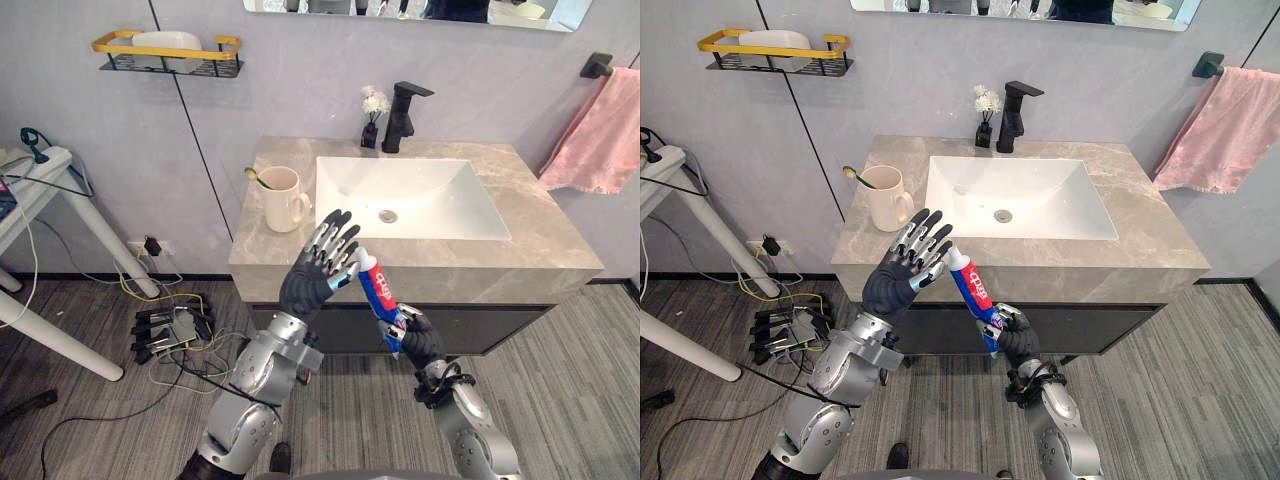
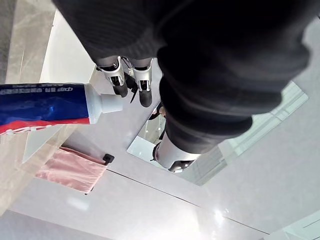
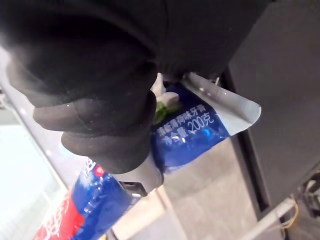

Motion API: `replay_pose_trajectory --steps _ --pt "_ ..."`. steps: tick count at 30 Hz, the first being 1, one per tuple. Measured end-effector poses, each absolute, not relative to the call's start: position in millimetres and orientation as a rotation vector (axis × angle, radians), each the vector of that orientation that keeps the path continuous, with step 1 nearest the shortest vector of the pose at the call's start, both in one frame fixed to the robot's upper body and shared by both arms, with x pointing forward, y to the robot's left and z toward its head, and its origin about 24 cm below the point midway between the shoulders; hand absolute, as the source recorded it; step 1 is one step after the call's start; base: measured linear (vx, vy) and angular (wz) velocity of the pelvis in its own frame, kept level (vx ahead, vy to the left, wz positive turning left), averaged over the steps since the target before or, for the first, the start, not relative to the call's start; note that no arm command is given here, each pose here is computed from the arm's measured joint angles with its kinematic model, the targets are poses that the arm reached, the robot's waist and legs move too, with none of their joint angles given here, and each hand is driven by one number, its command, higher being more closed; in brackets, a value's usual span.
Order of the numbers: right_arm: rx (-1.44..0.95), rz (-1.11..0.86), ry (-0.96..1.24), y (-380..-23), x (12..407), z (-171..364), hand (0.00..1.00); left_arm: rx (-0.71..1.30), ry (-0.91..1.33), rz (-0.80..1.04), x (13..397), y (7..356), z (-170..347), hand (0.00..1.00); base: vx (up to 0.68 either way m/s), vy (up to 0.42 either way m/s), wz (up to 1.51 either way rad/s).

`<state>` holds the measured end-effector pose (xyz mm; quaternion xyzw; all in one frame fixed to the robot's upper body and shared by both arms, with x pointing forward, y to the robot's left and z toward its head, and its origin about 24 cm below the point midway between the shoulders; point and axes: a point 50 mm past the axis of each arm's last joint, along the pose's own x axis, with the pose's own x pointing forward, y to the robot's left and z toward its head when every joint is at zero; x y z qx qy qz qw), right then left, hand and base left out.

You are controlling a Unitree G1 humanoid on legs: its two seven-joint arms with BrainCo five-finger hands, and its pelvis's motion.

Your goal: Organize washtable

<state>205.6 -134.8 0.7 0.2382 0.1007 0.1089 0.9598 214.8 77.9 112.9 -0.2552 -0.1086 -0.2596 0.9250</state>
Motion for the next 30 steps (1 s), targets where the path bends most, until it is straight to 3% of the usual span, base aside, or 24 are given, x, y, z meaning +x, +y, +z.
replay_pose_trajectory --steps 30 --pt "0.410 0.209 0.193 -140 209 2 1.00 -0.507 -0.234 -0.447 223 91 107 0.00 0.00 -0.001 -0.08"
